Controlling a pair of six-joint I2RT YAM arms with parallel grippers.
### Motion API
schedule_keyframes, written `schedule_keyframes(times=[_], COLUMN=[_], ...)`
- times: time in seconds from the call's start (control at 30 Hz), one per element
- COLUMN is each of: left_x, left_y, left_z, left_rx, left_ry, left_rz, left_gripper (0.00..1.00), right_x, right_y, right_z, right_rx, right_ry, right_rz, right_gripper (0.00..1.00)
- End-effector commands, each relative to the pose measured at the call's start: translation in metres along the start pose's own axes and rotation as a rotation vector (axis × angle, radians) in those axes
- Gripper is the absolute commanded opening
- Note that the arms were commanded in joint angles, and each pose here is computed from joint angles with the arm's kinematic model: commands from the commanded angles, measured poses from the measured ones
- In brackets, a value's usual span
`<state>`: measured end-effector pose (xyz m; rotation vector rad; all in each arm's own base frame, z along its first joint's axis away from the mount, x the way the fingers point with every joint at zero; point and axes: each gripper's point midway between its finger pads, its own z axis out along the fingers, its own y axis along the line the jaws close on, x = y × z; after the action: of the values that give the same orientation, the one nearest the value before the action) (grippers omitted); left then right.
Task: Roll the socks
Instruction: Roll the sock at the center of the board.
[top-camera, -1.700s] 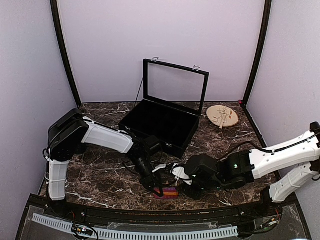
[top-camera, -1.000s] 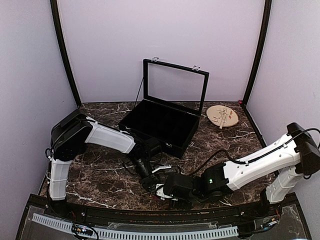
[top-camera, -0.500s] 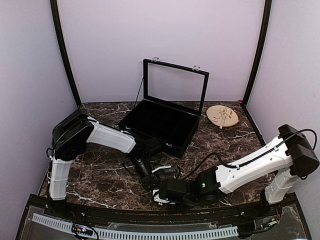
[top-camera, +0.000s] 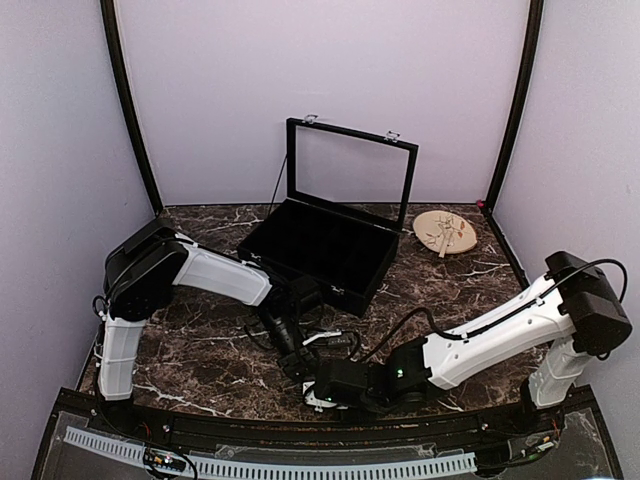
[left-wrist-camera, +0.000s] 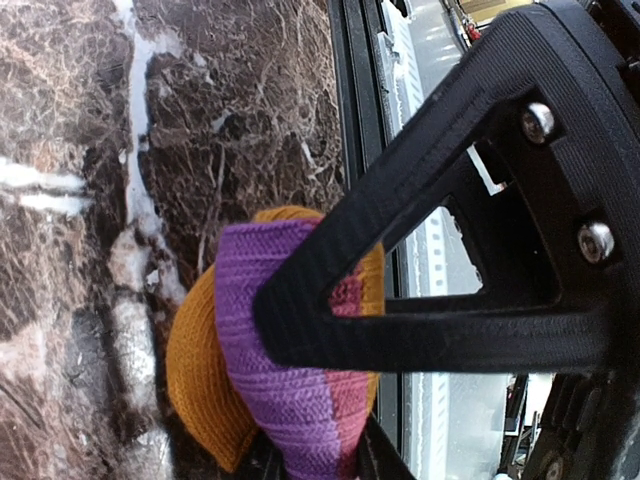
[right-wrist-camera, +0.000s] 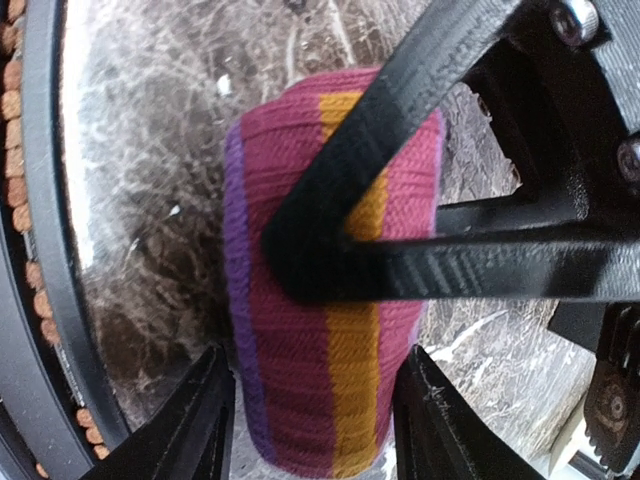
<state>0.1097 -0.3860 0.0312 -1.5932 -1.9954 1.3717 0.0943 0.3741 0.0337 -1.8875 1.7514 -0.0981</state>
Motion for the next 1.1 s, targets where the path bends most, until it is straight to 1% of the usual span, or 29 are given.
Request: schedule_keyframes(times=[0.0,0.27,0.4,0.7,0.8,0.87,1.07], left_x=[0.018,0.018,0.019,0.017,0.016,0.016,0.014], left_y=[0.009,0.008,0.008,0.016,0.020,0.022,0.033], left_z=[0.007,0.007,0.007,0.004,0.002,-0.001,-0.019], left_rx=[-0.020,-0.015,-0.013,-0.047,-0.069,-0.082,-0.153], left_ry=[0.063,0.064,0.065,0.064,0.062,0.059,0.027], left_rz=[-0.042,-0.043,-0.042,-0.076,-0.087,-0.093,-0.100], left_gripper=[0.22,0.22,0.25,0.39,0.47,0.51,0.56], right_x=[-0.006,0.002,0.005,0.012,0.013,0.013,0.014], right_y=[-0.010,-0.010,-0.008,0.000,0.000,-0.001,0.000], right_z=[0.009,0.019,0.021,0.030,0.029,0.027,0.022], right_rx=[0.023,-0.015,-0.047,-0.115,-0.125,-0.131,-0.147], right_ry=[-0.018,0.010,0.023,0.071,0.076,0.072,0.067], right_rz=[0.009,0.004,0.019,0.045,0.061,0.075,0.107], right_gripper=[0.51,0.49,0.40,0.16,0.09,0.07,0.05])
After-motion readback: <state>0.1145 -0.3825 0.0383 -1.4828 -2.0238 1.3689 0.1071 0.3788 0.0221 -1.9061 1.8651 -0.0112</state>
